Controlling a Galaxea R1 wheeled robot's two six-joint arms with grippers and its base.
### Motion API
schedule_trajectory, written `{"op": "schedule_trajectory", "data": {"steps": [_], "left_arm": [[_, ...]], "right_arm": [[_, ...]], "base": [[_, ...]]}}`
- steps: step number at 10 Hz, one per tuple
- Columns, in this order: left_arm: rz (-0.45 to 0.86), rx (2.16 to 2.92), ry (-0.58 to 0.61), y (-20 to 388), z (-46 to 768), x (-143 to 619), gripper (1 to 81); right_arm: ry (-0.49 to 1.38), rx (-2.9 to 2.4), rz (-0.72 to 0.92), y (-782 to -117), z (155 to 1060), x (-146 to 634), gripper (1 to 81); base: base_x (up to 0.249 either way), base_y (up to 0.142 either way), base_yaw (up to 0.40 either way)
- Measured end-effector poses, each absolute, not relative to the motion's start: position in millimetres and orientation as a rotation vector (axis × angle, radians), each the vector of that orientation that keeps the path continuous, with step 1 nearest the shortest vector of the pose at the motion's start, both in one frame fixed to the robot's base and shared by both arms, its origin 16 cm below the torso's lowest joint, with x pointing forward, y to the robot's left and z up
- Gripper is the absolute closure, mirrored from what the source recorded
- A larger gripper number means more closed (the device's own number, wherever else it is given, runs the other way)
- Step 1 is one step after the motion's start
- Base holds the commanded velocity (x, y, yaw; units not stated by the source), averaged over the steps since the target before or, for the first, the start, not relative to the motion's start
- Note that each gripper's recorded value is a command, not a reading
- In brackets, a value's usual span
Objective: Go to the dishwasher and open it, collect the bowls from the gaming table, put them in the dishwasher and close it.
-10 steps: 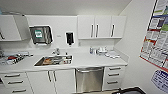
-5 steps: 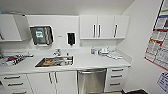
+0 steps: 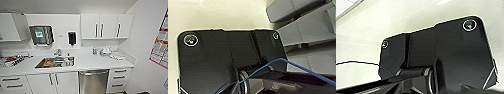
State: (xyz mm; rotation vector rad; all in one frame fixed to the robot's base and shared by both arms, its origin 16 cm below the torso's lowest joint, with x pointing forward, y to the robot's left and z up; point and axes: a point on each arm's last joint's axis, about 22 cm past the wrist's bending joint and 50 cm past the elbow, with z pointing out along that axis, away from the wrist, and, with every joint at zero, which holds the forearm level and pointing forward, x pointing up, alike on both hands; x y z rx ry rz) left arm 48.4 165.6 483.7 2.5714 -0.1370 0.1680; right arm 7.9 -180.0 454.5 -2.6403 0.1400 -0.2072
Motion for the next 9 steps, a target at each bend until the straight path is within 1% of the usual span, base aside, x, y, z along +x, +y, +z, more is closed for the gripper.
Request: {"op": "schedule_trajectory", "data": {"steps": [6, 9], "left_arm": [[0.148, 2.570, -0.136, 164, 483, 37, 1.0], [0.159, 2.569, -0.137, 163, 484, 43, 1.0]], "right_arm": [[0.142, -2.648, -0.188, -182, 453, -5, 1.0], [0.141, -2.648, -0.197, -183, 453, 0, 1.0]], "base": [[0.087, 0.000, 0.000], [0.098, 0.000, 0.000]]}}
